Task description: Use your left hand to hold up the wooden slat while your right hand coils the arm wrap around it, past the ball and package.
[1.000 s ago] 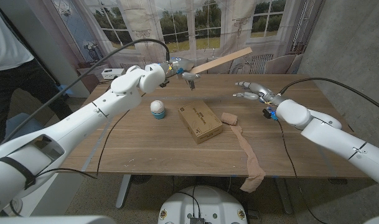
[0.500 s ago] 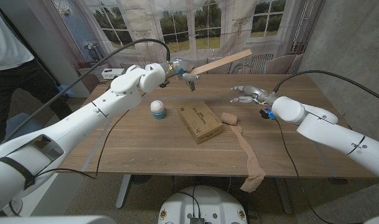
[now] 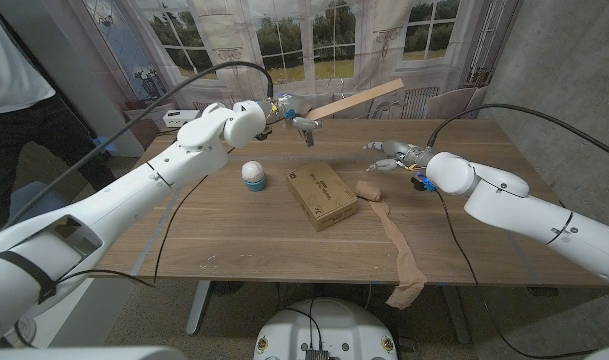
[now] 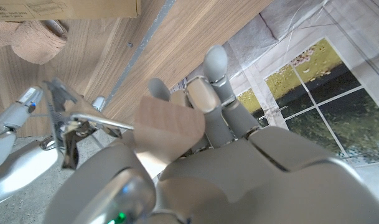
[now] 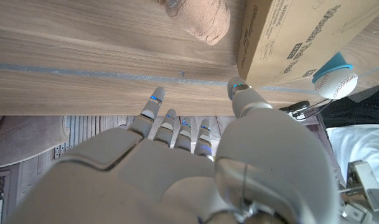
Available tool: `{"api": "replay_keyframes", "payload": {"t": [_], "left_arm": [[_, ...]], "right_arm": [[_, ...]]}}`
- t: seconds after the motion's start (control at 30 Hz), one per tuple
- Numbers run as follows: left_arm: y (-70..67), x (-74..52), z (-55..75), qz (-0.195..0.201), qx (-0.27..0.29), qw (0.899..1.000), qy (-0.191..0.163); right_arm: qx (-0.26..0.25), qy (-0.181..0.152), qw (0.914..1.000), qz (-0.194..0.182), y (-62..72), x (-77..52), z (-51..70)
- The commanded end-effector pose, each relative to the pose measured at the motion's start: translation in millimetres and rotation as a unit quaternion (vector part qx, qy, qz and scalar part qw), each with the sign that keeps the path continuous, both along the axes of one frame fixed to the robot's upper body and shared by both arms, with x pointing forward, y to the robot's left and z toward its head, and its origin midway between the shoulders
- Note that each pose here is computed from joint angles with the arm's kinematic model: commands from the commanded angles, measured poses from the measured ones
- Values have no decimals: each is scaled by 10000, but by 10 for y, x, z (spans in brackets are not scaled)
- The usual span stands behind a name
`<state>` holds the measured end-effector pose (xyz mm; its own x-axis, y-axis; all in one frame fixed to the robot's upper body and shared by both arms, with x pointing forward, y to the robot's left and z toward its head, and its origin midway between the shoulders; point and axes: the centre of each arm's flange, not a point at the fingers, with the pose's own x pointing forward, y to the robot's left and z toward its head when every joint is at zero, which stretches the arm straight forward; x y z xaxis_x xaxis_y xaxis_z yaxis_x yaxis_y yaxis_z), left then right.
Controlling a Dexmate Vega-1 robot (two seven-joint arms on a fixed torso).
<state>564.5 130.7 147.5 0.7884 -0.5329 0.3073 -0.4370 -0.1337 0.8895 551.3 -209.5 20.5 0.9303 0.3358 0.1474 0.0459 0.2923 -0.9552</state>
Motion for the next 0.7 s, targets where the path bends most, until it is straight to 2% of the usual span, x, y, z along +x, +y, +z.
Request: {"api": "replay_keyframes", "payload": {"t": [0.03, 0.47, 0.7], "left_arm": [[0, 23, 15, -15, 7, 10000, 10], [-1, 39, 9, -35, 6, 10000, 35], [-8, 35, 11, -41, 11, 10000, 4]], "right_arm": [[-450, 53, 9988, -176, 181, 9, 13], [-902, 234, 9944, -508, 314, 94, -24], [-1034, 527, 9916, -578, 338, 155, -57]]}}
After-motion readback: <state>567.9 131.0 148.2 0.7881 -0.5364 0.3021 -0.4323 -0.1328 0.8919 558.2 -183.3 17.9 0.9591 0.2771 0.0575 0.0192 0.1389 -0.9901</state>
